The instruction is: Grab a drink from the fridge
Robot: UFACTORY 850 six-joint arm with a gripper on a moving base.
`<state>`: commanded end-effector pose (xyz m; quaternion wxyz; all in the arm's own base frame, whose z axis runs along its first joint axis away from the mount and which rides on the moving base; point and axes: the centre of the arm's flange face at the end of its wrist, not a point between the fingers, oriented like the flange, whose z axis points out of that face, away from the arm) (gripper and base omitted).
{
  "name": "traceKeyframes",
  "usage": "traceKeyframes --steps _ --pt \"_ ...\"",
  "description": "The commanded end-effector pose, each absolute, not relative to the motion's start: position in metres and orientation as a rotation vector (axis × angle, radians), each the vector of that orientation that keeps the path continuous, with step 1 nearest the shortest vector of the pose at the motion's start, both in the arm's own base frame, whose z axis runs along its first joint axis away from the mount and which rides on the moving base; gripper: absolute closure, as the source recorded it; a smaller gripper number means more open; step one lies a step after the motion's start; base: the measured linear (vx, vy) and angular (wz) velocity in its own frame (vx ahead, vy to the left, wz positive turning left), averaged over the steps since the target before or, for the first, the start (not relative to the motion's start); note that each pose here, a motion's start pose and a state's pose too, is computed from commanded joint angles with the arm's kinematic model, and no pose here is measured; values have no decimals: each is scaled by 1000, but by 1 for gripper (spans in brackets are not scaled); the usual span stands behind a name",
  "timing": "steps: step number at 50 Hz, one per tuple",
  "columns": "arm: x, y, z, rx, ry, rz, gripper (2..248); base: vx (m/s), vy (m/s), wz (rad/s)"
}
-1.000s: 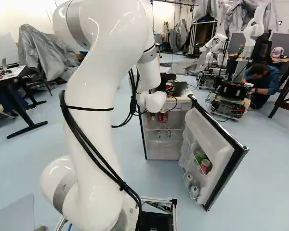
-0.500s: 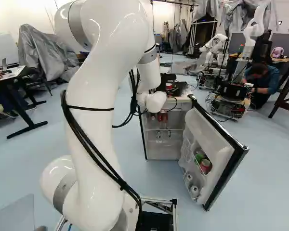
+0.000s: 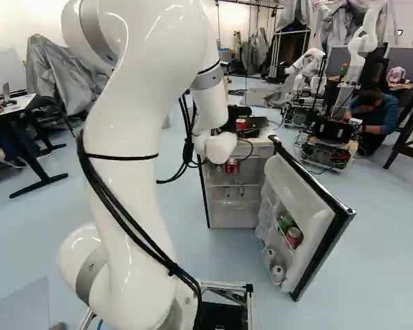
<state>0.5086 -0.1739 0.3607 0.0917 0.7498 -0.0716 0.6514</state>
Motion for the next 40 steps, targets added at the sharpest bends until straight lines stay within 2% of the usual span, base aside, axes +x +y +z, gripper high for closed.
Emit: traceKeyframes --steps 40 --pt "436 -188 395 2199 -311 1868 3 0 0 0"
